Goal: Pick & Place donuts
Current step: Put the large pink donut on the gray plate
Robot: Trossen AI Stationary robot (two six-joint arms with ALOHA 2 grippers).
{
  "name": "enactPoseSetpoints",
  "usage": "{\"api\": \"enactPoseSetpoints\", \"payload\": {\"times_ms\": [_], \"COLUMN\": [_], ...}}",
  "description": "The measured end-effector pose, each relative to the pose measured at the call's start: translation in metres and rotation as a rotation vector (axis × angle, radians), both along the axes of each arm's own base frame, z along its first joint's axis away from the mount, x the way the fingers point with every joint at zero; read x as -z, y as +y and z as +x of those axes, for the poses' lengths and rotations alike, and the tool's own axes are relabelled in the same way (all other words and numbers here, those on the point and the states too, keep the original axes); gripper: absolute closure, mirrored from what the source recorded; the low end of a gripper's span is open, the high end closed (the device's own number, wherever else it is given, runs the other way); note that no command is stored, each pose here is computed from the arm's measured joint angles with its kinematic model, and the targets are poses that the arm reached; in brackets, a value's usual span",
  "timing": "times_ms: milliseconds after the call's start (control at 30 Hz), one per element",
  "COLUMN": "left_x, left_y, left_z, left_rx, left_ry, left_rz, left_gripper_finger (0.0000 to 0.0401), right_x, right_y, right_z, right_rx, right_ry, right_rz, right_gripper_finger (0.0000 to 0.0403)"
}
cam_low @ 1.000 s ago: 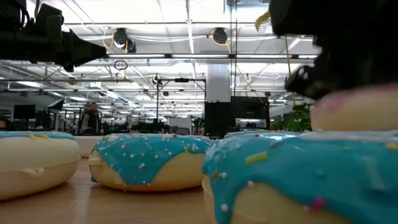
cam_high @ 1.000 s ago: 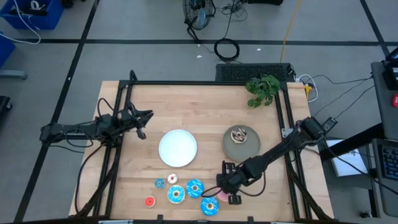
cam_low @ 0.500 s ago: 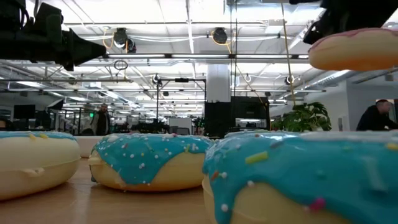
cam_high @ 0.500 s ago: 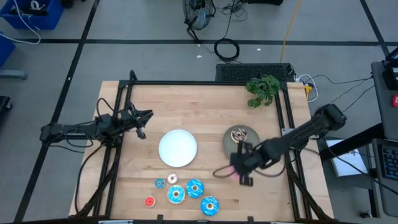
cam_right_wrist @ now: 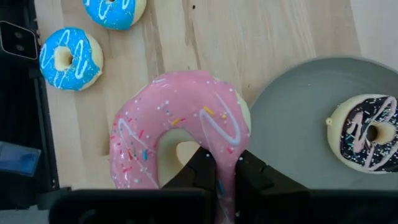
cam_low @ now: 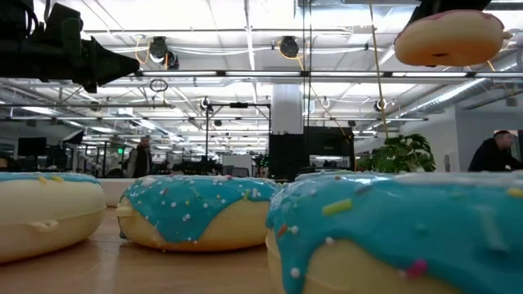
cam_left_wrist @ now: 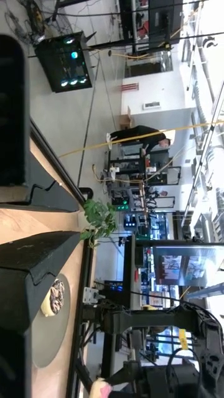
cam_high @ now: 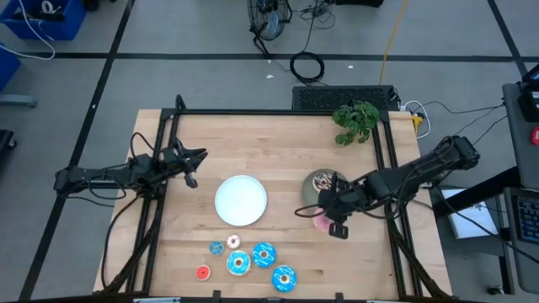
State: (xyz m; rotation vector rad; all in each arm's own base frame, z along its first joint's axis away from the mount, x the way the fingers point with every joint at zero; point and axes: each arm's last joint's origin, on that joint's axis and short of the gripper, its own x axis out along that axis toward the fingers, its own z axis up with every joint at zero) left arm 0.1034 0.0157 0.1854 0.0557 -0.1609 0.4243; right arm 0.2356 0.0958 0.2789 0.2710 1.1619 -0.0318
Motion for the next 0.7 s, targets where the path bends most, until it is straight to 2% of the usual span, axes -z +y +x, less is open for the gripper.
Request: {"api": "enactPoseSetpoints", "payload": {"times_ms": [233,367,533,700], "left_x": [0.000,0.000,0.000,0.000], "left_y": [0.000,0.000,0.000,0.000], "left_z": [0.000,0.000,0.000,0.000], "left_rx": [0.003,0.003,0.003,0.003], "left_ry": [-0.007,-0.007,-0.008,-0.008], "left_rz": [-0.016,-0.016,-0.017,-0.017], "left_gripper_finger": [0.0334,0.0334,0.0334,0.0334], "right_x": [0.002,0.004,0.008,0.005], "right_y": [-0.004,-0.014,-0.039,-0.069], "right_z": [0.001,0.000,-0.005,-0.003], "right_rx": [0.053,0.076,0.117,0.157], "right_ry": [0.036,0.076,0.191,0.188], "right_rz": [0.026,-0.007,-0.082,-0.109], "right_gripper_finger": [0.0388,0.0388,0.0388,0.0387]}}
